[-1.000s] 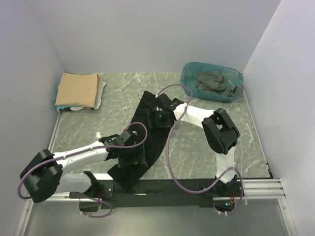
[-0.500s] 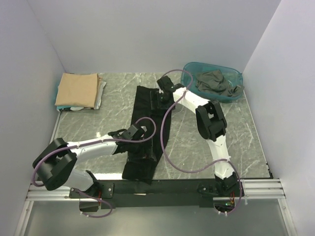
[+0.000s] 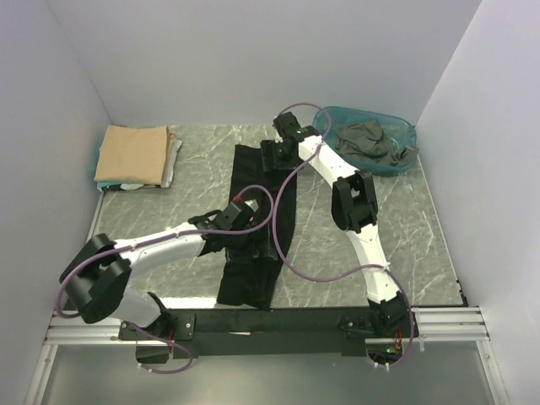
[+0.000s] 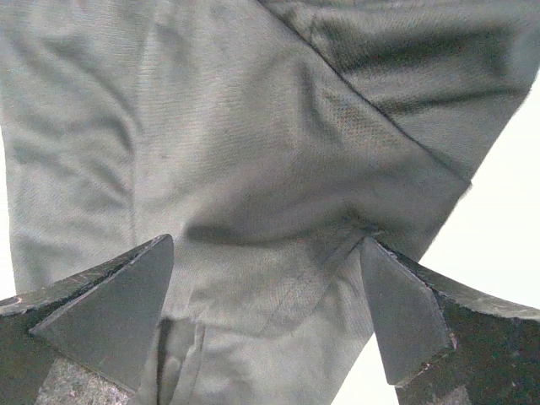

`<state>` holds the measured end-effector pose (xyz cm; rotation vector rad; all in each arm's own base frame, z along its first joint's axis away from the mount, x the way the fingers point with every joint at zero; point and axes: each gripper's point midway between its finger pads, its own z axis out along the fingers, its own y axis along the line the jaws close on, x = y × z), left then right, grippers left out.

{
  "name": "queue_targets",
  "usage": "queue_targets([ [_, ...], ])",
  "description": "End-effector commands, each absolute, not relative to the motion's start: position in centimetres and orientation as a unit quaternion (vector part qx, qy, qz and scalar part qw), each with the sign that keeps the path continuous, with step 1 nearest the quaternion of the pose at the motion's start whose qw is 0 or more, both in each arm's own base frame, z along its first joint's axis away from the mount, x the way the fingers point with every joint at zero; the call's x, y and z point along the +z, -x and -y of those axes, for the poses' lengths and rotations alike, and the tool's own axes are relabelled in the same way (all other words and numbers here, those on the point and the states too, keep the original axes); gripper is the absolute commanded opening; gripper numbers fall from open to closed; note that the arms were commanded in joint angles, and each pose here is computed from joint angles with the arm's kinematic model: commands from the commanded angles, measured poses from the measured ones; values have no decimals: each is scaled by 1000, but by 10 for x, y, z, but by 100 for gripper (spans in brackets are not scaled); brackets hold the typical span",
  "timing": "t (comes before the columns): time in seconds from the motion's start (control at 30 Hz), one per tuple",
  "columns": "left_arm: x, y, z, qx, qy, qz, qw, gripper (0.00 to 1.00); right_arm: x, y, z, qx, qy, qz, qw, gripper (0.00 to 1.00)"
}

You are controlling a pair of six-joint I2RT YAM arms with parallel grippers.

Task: Fold and stack the t-shirts
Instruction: Fold the tshirt

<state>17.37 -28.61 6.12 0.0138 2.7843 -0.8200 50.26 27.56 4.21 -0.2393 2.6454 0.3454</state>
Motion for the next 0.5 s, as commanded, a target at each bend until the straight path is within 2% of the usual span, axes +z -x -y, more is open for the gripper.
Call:
queue_targets([
  [0.0,106,-194,292,-301,-17,-934,189,100,105,-507,-276,134,115,-945,274,97],
  [0.03,113,-194,288,-301,-13,-933,199,99,136,-503,-276,143,118,-936,298,98],
  [0.1,105,-191,268,-265,7,-942,206,99,141,-488,-271,142,119,-936,298,98],
  [0.13,110,-189,260,-263,23,-941,213,99,177,-478,-268,155,115,-925,326,98],
  [0.17,103,-183,250,-250,34,-945,210,99,160,-463,-268,160,103,-930,314,99],
  [0.23,98,-177,225,-216,66,-949,219,99,169,-442,-265,185,89,-922,327,98],
  [0.3,83,-165,205,-187,109,-954,207,99,174,-399,-264,231,76,-910,336,99],
  [0.33,82,-158,196,-184,131,-953,201,100,199,-379,-262,255,75,-894,361,99],
  [0.37,68,-147,184,-168,145,-957,189,99,167,-354,-257,259,67,-903,336,98],
  [0.4,67,-139,182,-179,159,-954,179,99,154,-319,-258,269,81,-905,320,99],
  [0.47,49,-123,171,-173,172,-957,158,97,139,-284,-261,270,88,-912,295,98],
])
